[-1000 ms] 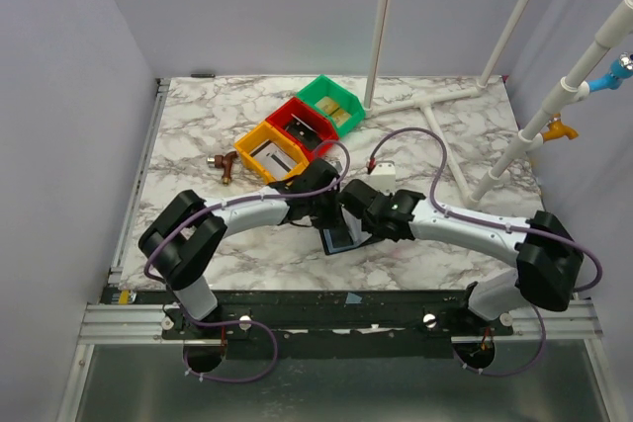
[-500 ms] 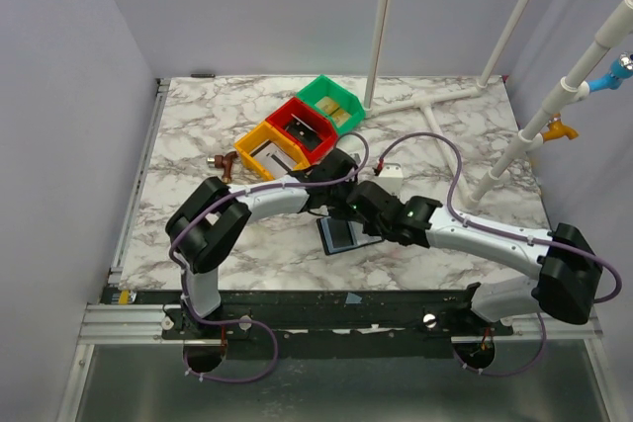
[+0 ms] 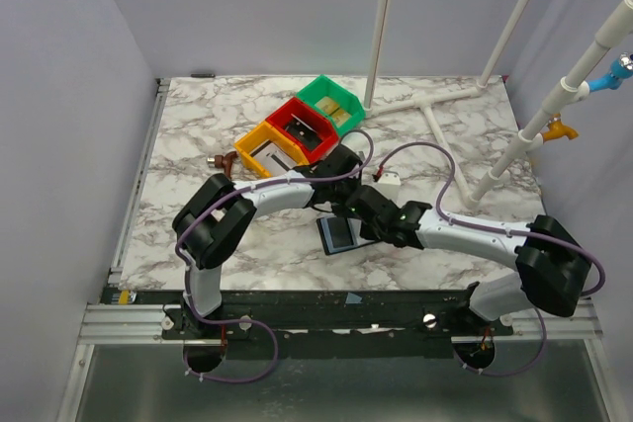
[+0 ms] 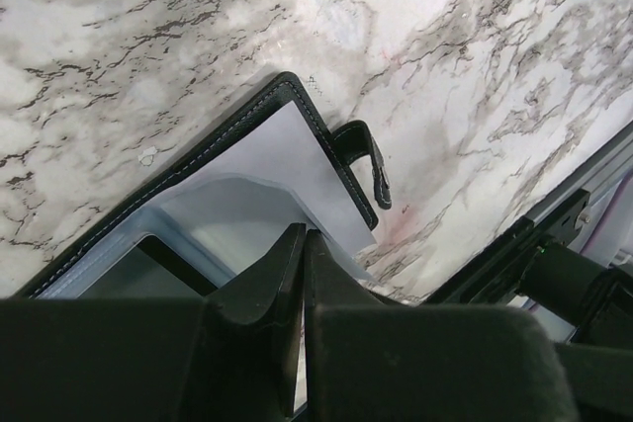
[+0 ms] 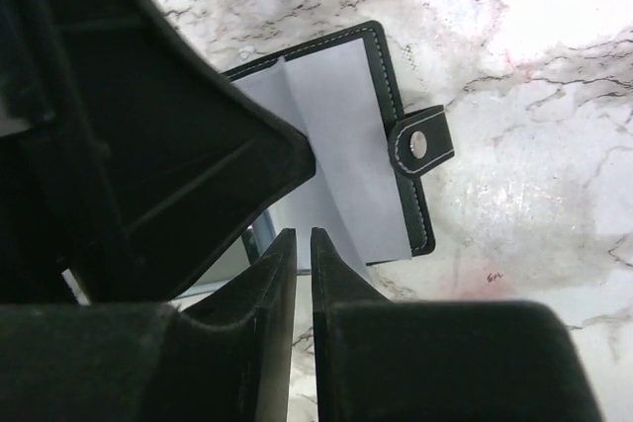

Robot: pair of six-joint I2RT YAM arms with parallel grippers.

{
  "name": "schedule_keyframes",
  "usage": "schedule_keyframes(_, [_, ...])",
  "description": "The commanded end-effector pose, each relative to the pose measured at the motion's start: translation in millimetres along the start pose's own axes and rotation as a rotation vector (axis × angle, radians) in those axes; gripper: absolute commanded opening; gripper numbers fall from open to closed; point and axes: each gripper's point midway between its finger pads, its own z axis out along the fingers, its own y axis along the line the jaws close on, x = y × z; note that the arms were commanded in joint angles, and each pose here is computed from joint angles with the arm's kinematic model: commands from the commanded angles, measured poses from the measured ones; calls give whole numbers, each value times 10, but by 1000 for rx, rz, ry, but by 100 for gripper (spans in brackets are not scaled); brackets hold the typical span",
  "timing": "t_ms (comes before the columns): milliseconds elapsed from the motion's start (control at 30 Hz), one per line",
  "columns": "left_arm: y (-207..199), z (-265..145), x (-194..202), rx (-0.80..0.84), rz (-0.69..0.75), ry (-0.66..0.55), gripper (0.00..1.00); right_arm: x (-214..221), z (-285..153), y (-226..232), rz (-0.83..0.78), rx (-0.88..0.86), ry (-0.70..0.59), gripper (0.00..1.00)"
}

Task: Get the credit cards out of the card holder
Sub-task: Remove the credit card from the card holder.

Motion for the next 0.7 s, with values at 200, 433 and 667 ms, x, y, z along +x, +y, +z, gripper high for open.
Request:
schedule_keyframes(200, [148,-293,-94,-30,10,-55,8,2,284,-154,96,-13,36,12])
schedule_keyframes(433, [371,-516,47,-87,22,-84,8,-9,312,-115,100,-54,69,10])
schedule_keyframes(667, [647,-622,279,-121,-1,-87,8,-84,220,131,66,-166,85,11])
